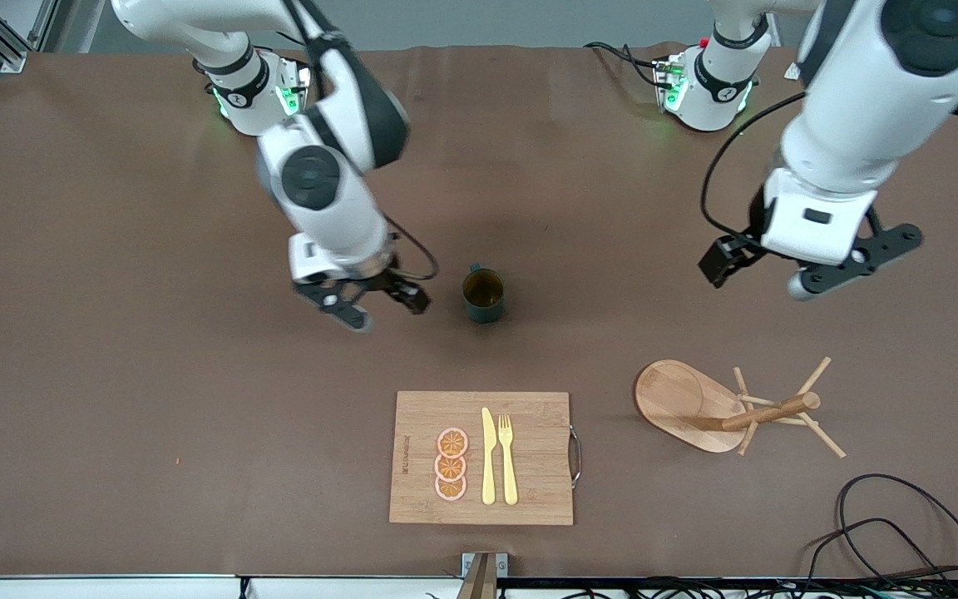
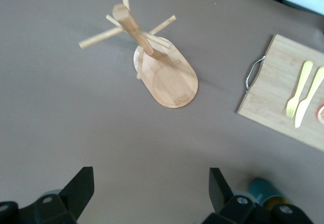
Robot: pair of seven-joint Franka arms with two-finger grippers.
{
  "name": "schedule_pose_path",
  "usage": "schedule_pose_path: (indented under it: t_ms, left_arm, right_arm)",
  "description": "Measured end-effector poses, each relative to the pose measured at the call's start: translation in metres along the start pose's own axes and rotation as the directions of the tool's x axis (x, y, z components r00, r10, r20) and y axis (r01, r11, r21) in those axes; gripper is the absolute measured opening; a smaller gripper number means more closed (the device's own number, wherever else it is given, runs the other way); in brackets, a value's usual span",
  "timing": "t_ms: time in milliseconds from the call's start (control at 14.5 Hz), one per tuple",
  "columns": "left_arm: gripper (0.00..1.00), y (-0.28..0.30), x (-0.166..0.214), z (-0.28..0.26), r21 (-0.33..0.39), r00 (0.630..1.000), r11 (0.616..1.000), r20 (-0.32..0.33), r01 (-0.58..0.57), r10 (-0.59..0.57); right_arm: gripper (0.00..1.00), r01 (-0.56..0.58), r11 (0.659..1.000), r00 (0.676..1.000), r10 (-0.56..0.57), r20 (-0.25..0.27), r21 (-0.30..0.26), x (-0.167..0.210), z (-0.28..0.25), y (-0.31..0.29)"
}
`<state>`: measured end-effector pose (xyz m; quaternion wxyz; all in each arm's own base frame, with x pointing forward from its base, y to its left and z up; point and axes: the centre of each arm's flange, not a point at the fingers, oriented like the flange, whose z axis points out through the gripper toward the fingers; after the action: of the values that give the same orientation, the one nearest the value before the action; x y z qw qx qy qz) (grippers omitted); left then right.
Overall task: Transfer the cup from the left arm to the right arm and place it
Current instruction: 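Lower the right gripper onto the teal mug while the left gripper withdraws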
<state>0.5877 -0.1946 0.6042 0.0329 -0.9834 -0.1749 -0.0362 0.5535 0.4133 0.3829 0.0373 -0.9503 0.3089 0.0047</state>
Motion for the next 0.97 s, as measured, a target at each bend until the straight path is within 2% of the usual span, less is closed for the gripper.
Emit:
schedule_pose_path:
  t_ms: [207,276,414,552,690,966]
  left_arm:
    - [1.00,-0.038,0.014,-0.004,-0.012,0.994,0.996,0.060,-0.092,0.092]
    - [1.00,-0.062,0.025,-0.007,-0.041,0.990,0.994,0.098,-0.097,0.101]
    - [1.00,-0.091,0.036,-0.015,-0.099,0.985,0.989,0.119,-0.113,0.124]
    - [1.00,-0.115,0.035,-0.037,-0.125,0.983,0.982,0.092,-0.144,0.156]
    - [1.00,-0.127,0.024,-0.058,-0.119,0.982,0.979,0.068,-0.165,0.174]
    - [1.00,-0.147,0.002,-0.062,-0.097,0.972,0.971,0.071,-0.217,0.224]
  right_arm:
    - [1.00,-0.072,0.997,0.997,0.072,-0.013,-0.014,-0.037,0.046,-0.044]
    - [1.00,-0.103,0.994,0.995,0.102,-0.014,-0.022,-0.047,0.072,-0.059]
    - [1.00,-0.136,0.991,0.991,0.136,0.003,-0.019,-0.053,0.092,-0.072]
    - [1.00,-0.167,0.986,0.986,0.167,0.025,-0.005,-0.058,0.100,-0.082]
    - [1.00,-0.180,0.984,0.983,0.180,0.034,-0.004,-0.067,0.107,-0.088]
    - [0.98,-0.175,0.984,0.984,0.175,0.036,-0.012,-0.087,0.134,-0.092]
